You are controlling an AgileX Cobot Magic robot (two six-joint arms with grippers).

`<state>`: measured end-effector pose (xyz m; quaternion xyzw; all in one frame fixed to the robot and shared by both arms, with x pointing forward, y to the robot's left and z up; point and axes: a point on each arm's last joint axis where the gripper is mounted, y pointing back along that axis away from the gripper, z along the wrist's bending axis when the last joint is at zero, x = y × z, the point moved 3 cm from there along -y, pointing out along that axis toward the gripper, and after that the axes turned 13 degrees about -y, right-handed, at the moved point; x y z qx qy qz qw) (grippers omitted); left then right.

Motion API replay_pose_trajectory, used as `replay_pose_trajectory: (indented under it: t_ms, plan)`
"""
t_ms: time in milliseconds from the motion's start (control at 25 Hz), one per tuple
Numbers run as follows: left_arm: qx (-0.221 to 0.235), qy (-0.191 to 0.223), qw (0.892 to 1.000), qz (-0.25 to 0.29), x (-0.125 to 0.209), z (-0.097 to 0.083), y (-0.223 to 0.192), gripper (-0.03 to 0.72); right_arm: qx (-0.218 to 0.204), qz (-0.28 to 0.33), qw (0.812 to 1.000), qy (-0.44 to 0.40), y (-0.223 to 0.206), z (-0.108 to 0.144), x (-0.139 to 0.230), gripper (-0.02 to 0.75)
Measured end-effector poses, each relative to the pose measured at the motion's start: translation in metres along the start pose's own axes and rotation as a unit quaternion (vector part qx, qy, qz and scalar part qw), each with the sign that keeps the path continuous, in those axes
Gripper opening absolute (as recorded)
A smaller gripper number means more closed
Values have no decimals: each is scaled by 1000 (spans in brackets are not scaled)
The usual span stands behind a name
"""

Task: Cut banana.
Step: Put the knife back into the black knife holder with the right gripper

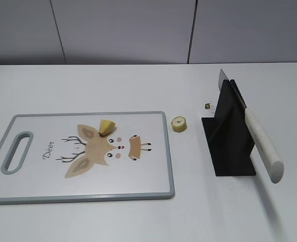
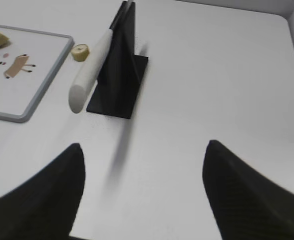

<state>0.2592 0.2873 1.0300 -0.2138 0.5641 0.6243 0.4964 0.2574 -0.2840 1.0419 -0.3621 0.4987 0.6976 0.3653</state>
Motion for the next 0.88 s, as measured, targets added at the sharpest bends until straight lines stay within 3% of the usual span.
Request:
replay_pose_trajectory:
  t_ms: [240,880]
  plan:
    - [0,0,1000,0,0,0,0,498,45,-13,999,-22,-1,-2,-1,549]
    - [0,0,1000,0,0,0,0,498,48,-13,998,-24,-1,-2,-1,549]
